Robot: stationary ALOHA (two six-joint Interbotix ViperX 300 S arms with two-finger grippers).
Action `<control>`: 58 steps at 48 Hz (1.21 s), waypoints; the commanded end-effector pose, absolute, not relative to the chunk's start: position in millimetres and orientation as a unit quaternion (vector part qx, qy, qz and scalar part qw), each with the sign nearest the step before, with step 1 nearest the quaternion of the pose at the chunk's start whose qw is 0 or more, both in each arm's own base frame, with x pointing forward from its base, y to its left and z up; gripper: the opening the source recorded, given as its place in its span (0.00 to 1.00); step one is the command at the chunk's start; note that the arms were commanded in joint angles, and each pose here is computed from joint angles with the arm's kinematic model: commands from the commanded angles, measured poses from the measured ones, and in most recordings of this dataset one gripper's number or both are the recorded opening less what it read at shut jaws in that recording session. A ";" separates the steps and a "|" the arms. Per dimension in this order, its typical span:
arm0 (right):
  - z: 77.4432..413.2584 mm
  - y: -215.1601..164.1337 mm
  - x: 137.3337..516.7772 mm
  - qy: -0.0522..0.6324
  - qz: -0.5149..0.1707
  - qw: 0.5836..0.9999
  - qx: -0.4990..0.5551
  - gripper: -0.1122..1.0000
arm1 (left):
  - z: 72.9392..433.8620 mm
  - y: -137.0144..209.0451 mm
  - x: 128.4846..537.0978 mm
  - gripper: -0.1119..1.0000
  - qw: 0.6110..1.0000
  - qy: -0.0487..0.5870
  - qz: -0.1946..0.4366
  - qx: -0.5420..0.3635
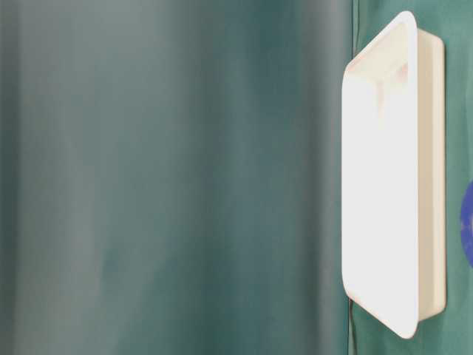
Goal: Pick up the tape from a random location and place it into the white case.
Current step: 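Open the left gripper and start moving it toward the teal tape roll, then move the open left gripper over the teal tape roll and lower it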
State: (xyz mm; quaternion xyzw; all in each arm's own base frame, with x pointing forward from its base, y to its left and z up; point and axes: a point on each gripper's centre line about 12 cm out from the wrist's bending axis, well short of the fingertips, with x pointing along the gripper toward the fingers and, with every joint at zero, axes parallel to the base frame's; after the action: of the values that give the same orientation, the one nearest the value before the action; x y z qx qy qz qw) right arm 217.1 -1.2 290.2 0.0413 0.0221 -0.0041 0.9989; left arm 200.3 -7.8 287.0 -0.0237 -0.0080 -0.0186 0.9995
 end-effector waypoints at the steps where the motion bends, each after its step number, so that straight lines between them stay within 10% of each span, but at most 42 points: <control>1: 299.6 -1.6 219.8 0.010 -0.005 0.999 0.043 0.93 | 296.6 -15.6 202.2 1.00 0.999 -0.020 -0.038 -0.025; 58: 300.1 -1.6 219.9 0.010 -0.004 0.999 0.041 0.93 | 302.4 -31.0 242.1 1.00 0.998 -0.003 -0.062 -0.024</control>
State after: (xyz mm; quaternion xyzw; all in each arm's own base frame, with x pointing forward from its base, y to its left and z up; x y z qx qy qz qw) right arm 217.3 -1.2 289.8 0.0406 0.0229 -0.0039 0.9989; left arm 239.7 -30.4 292.5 -0.0197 0.0097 -0.0613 0.9979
